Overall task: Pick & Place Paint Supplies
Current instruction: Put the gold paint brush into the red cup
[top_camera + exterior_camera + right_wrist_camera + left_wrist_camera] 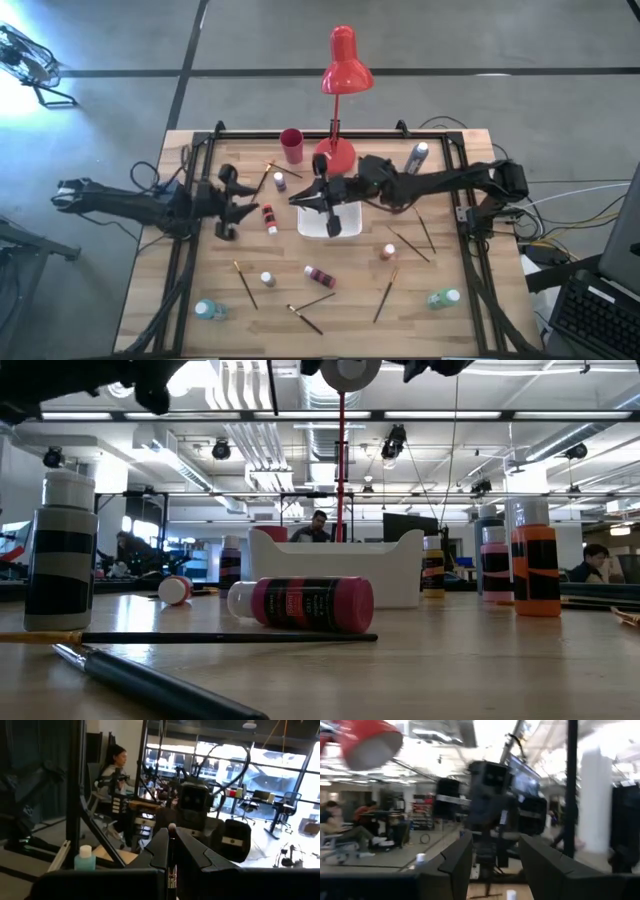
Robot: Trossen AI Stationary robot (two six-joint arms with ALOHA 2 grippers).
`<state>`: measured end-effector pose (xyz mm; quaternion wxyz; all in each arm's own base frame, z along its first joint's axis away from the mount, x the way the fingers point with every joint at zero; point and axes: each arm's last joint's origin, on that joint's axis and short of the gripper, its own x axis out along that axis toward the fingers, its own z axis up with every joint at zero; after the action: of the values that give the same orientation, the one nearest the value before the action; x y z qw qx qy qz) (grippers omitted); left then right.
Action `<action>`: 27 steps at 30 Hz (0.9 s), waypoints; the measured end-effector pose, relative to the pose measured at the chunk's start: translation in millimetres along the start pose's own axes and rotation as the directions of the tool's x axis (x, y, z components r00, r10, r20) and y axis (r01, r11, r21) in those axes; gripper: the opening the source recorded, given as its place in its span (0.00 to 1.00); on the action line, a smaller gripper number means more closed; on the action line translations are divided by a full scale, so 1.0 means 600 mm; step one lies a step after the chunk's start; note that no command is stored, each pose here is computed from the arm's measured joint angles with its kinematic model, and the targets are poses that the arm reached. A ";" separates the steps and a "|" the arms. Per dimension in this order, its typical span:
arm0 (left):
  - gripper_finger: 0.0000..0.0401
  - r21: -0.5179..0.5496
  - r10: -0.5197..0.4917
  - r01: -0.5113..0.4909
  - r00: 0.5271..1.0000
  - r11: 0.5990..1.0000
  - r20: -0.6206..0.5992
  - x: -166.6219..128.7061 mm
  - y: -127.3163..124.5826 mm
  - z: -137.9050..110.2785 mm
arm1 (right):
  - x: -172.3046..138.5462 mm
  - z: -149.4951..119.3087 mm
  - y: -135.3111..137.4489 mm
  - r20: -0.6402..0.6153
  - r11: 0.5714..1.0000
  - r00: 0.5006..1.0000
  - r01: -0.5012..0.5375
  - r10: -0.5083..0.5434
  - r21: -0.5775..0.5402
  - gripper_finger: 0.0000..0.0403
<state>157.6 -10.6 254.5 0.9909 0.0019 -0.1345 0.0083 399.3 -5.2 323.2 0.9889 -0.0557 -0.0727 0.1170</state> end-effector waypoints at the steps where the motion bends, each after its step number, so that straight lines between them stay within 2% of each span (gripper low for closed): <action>1: 0.41 0.008 -0.005 0.005 1.000 1.000 -0.018 0.009 -0.001 0.002 | 0.002 0.002 0.000 -0.006 1.000 1.000 -0.001 0.001 -0.002 0.03; 7: 0.41 0.035 -0.018 0.022 0.994 0.999 -0.108 0.066 -0.007 0.004 | 0.005 0.013 -0.002 -0.005 1.000 1.000 -0.002 0.002 -0.017 0.03; 10: 0.41 0.075 -0.023 0.029 0.997 0.997 -0.069 0.093 -0.009 0.026 | 0.005 0.011 -0.002 -0.016 1.000 1.000 -0.002 0.002 -0.012 0.03; 13: 0.41 0.099 -0.025 0.036 0.993 0.994 -0.119 0.113 -0.011 0.027 | 0.003 0.007 0.000 -0.047 1.000 0.999 -0.006 0.006 -0.003 0.03; 20: 0.41 0.134 -0.026 0.043 0.991 0.990 -0.129 0.137 -0.013 0.042 | 0.002 0.006 0.000 -0.053 1.000 0.999 -0.006 0.007 0.007 0.03; 27: 0.41 0.166 -0.027 0.046 0.993 0.985 -0.111 0.140 -0.013 0.052 | 0.002 0.007 0.000 -0.050 1.000 0.999 -0.006 0.006 0.006 0.03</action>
<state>230.5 -17.5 307.0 0.9930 0.0876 -0.0791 0.0016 399.6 -4.5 327.7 0.9902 -0.0560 -0.0474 0.1187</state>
